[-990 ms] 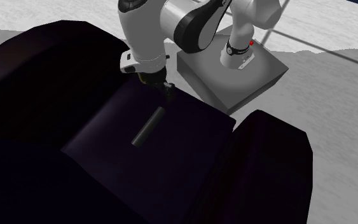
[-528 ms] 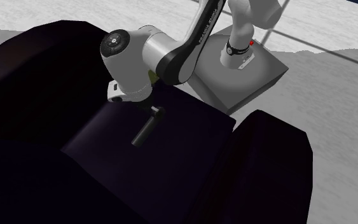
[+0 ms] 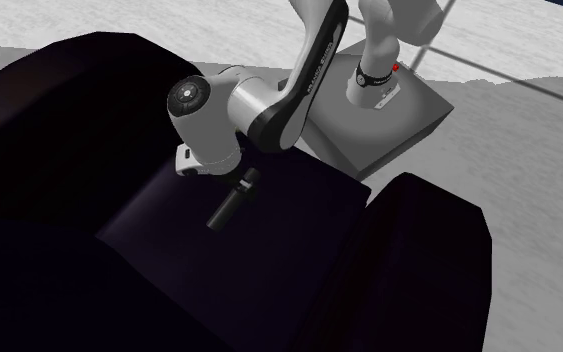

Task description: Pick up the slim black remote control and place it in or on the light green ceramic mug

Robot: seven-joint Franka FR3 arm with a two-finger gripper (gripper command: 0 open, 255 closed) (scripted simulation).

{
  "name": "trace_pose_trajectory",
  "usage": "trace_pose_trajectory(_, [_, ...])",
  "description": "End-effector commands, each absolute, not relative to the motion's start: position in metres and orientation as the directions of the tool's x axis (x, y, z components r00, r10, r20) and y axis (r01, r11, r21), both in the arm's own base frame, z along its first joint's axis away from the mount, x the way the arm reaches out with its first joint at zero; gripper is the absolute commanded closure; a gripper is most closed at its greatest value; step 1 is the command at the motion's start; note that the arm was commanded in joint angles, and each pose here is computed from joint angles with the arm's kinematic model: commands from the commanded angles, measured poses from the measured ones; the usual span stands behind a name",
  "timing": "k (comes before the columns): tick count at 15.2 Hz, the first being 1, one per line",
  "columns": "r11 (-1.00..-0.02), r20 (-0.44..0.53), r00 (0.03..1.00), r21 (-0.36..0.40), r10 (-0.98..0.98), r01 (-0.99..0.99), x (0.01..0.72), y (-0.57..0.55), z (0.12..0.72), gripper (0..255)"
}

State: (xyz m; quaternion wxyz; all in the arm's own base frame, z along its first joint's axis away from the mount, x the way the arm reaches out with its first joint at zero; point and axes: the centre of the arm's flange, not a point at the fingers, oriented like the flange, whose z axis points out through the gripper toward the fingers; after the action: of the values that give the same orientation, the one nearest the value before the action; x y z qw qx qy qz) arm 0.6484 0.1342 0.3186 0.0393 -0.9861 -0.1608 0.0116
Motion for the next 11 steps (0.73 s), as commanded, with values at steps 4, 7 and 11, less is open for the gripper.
trace_pose_trajectory(4, [-0.945,-0.01,0.948,-0.081,0.318,0.316,0.6487,0.1338,0.3147,0])
trace_pose_trajectory(7, [-0.945,-0.01,0.948,-0.081,0.318,0.316,0.6487,0.1338,0.3147,0])
trace_pose_trajectory(11, [-0.945,-0.01,0.948,-0.081,0.318,0.316,0.6486,0.1338,0.3151,255])
